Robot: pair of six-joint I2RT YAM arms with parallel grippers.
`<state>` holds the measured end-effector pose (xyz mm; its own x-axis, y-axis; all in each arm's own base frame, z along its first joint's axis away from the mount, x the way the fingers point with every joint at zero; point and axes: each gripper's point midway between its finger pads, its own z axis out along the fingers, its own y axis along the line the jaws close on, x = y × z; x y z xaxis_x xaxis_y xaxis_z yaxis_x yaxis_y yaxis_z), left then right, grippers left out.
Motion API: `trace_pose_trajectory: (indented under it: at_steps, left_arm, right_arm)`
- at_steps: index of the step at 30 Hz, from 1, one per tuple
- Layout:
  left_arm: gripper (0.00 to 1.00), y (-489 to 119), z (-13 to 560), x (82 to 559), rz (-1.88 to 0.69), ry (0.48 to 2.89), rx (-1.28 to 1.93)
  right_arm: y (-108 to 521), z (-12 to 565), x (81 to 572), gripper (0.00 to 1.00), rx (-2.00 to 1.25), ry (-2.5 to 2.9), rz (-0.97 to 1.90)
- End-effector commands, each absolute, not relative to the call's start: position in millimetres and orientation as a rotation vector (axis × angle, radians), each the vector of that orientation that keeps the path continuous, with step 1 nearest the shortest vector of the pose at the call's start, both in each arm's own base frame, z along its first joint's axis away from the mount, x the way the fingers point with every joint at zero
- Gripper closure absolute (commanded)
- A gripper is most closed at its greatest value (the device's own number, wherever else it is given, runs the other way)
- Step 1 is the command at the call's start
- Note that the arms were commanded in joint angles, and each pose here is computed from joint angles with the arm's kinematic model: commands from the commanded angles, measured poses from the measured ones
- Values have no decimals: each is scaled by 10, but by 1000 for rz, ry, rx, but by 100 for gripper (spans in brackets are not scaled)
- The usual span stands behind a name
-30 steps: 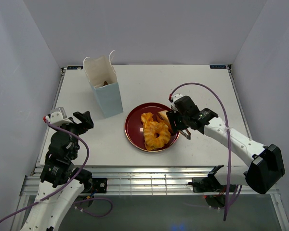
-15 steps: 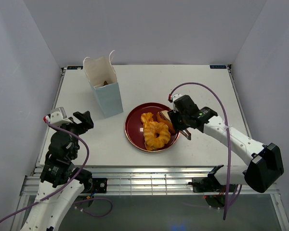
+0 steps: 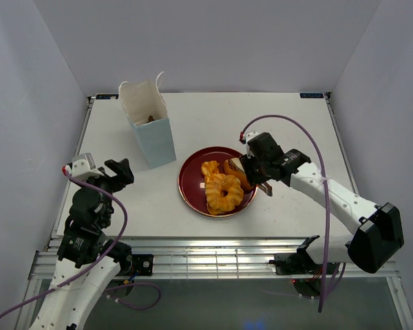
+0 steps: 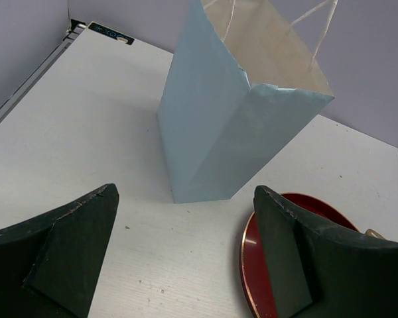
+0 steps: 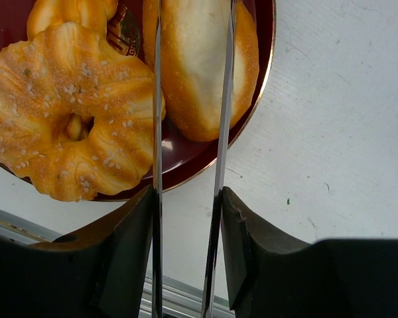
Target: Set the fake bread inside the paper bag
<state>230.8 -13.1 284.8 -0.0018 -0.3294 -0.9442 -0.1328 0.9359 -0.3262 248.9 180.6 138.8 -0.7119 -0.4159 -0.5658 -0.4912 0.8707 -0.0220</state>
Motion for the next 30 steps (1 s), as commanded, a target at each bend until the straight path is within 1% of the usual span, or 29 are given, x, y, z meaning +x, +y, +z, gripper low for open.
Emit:
trace_pose_trajectory:
  at_steps: [1,11,13,26,30]
  left_arm:
    - [7,-157,2838,2307,-171,1575,-355]
    - [7,-155,2844,2303,-172,1572,-355]
    - [7,-152,2850,2301,-172,1568,-357]
    - [7,-148,2850,2297,-171,1568,-358]
    - [7,-144,2853,2295,-171,1566,-359]
  right_arm:
    - [1882,1677,2626,77,-624,2389,208]
    - [1886,1844,2719,80,-571,2357,223]
    - [1871,1844,2729,82,-564,2358,219]
    - [1918,2225,2851,81,-536,2277,246]
    - [2001,2409,2861,81,-539,2241,299]
